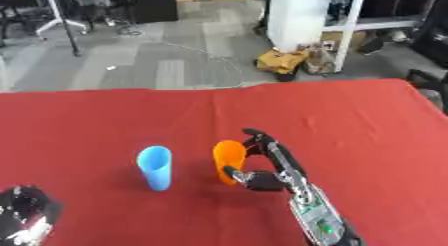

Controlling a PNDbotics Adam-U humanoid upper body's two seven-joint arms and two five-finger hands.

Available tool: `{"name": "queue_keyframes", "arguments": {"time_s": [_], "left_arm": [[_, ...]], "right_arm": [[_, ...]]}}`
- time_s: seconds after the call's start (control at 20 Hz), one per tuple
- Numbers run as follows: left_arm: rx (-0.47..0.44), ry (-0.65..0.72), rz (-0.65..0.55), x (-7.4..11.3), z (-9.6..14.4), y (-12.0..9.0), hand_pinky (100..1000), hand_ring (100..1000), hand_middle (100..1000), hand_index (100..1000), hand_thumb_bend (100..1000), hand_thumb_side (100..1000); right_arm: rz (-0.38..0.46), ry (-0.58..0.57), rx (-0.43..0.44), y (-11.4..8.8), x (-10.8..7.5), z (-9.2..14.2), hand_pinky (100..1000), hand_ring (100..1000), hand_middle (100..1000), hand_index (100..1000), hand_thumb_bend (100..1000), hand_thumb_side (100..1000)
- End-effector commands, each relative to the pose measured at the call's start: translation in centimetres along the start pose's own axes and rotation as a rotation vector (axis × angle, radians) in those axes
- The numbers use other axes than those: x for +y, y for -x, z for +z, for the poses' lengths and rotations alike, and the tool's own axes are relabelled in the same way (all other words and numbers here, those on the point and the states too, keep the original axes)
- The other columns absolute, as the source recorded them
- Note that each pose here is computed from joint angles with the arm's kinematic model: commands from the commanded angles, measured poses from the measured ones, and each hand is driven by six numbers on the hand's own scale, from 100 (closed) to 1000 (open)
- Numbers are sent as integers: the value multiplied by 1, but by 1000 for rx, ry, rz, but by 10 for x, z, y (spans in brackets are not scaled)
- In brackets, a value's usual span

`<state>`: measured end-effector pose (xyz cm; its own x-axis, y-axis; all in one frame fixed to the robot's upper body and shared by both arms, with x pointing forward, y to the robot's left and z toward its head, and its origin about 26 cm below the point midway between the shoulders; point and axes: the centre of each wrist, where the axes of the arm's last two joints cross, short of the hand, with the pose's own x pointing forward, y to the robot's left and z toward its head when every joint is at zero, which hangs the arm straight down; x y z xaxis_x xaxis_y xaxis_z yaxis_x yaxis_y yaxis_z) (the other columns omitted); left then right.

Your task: Pour the contents of one cup into another cup.

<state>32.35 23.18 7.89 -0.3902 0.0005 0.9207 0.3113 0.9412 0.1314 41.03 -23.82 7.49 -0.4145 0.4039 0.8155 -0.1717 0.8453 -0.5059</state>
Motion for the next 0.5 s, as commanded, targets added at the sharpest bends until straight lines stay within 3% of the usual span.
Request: {"name": "queue_keyframes", "arguments": {"time_s": [0.05,0.5], "left_arm": [[-17,15,-26,5,-2,-7,641,409,434,549,384,100],[-15,18,-23,4,-2,-6,640,409,434,549,386,100]], "right_arm": [[25,-21,-30,-8,-2,-8,834,664,666,926,529,214],[26,-38,-33,-9,4,-19,836,673,677,927,530,211]]}}
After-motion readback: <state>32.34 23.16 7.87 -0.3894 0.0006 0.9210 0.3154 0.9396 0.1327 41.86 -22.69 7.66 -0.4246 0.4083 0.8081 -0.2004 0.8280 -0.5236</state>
